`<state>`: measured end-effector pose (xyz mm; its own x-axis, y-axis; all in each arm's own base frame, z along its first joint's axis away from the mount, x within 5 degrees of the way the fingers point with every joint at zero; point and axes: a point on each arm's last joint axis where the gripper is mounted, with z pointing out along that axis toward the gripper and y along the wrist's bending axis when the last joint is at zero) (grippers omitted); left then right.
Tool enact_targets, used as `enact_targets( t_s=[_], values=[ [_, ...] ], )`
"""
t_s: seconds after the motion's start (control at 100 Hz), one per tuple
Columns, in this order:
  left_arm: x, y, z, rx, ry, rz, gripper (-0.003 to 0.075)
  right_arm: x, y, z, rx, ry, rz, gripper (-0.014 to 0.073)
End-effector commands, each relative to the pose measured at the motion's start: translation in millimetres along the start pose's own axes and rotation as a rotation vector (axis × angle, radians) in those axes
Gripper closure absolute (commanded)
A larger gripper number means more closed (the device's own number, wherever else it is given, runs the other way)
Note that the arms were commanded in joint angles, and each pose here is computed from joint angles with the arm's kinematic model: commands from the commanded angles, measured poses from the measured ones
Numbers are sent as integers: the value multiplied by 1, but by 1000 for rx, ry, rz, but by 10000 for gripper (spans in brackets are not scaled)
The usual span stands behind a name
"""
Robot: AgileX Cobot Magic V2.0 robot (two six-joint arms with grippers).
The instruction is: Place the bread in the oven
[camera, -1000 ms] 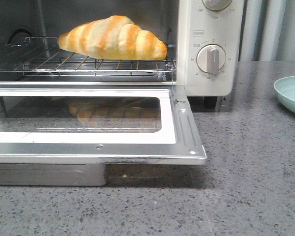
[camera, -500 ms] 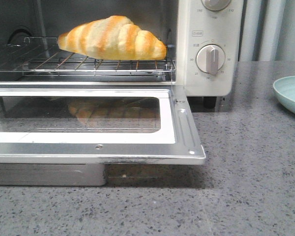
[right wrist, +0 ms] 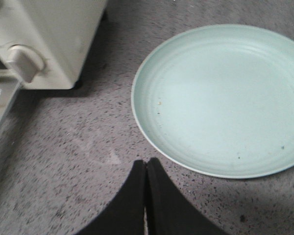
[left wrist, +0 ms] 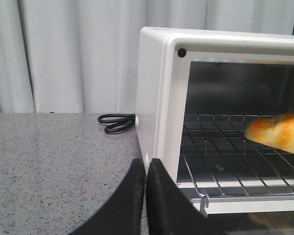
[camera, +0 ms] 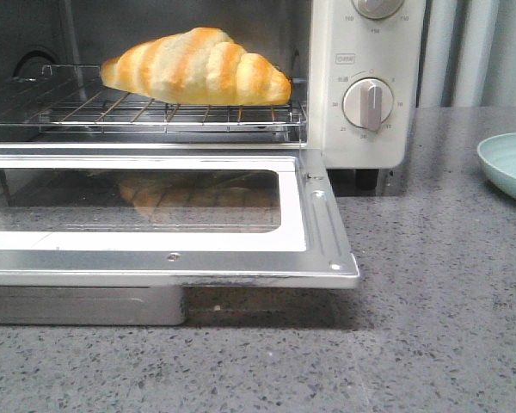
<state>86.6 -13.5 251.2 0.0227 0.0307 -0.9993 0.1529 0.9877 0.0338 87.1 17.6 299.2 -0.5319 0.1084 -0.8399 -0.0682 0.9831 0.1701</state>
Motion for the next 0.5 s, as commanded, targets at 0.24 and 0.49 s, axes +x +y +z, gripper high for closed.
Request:
enact_targets(
  t_s=[0.24, 0.49],
  values=[
    [-15, -1, 1, 13, -93, -15, 741, 23, -14, 26, 15, -238, 37, 671],
    [-15, -1, 1, 13, -93, -15, 741, 47, -23, 31, 43, -512, -46, 671]
  ],
)
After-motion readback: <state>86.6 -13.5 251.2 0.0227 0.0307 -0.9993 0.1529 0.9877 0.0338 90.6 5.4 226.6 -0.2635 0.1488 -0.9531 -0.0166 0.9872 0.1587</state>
